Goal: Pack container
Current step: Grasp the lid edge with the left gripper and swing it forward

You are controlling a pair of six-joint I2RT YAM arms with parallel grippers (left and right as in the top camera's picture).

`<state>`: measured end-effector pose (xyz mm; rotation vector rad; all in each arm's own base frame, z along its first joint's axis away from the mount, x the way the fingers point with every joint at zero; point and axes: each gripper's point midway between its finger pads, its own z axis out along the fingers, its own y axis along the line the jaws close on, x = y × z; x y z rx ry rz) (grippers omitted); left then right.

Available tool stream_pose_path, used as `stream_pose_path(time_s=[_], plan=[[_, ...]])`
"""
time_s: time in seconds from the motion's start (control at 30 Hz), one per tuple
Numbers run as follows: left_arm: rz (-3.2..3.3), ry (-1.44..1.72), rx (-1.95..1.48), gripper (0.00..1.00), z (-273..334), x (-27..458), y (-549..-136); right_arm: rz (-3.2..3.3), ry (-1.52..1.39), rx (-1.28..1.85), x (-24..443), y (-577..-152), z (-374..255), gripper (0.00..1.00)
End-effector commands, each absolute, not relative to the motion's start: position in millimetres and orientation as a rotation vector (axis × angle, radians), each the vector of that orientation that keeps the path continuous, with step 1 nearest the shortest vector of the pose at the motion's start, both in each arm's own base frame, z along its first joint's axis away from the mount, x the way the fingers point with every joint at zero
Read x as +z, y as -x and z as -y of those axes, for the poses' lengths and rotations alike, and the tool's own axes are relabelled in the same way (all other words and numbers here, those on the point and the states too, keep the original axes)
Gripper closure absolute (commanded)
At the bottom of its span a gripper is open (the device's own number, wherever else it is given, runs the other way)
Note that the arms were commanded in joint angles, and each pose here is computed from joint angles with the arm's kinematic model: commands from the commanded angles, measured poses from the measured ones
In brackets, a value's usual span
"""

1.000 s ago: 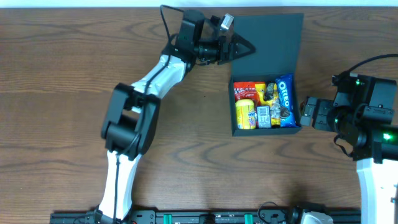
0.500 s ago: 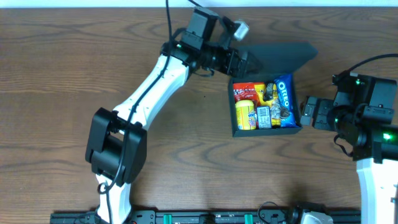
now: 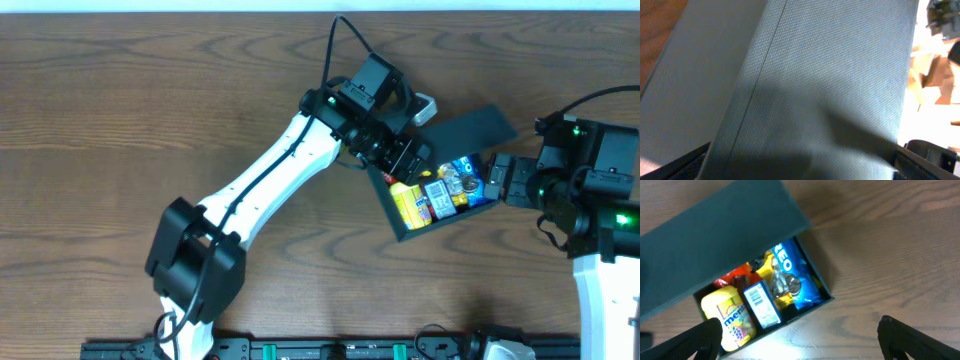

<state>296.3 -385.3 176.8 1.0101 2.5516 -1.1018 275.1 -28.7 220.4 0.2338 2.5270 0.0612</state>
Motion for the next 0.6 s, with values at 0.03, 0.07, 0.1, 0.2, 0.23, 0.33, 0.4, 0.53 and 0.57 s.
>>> stream_pose_path(time_s=[0.03, 0.07, 0.1, 0.2, 0.23, 0.33, 0.4, 0.53, 0.57], plan=[[-2.549, -0.952, -0.941, 0.05, 362.2, 198.6, -302.8, -2.516, -0.224, 0.066, 224.8, -276.5, 28.8, 0.01], [-2.549, -0.950, -0.930, 0.05, 359.3, 202.4, -301.1, -2.516, -0.224, 0.066, 224.8, -276.5, 28.8, 0.01], [-2.547, -0.950, -0.931, 0.05, 356.9, 207.2, -298.2, -2.516, -0.223, 0.066, 224.9, -276.5, 28.8, 0.01], [-2.543, -0.958, -0.931, 0.05, 351.6, 217.4, -290.3, -2.516, -0.224, 0.066, 224.9, -276.5, 28.8, 0.01], [-2.542, -0.965, -0.931, 0.05, 350.5, 219.9, -287.4, -2.516, -0.224, 0.066, 224.9, -276.5, 28.8, 0.01], [-2.550, -0.990, -0.932, 0.05, 350.6, 222.5, -277.2, -2.516, -0.224, 0.065, 224.9, -276.6, 28.9, 0.01], [-2.561, -1.007, -0.936, 0.05, 352.0, 222.3, -269.7, -2.515, -0.224, 0.065, 225.0, -276.8, 28.9, 0.01], [-2.593, -1.023, -0.915, 0.05, 349.3, 219.7, -260.7, -2.514, -0.223, 0.066, 225.1, -276.9, 28.8, 0.01], [-2.607, -1.021, -0.897, 0.05, 346.9, 217.7, -260.0, -2.514, -0.221, 0.074, 225.2, -277.0, 27.8, 0.01]])
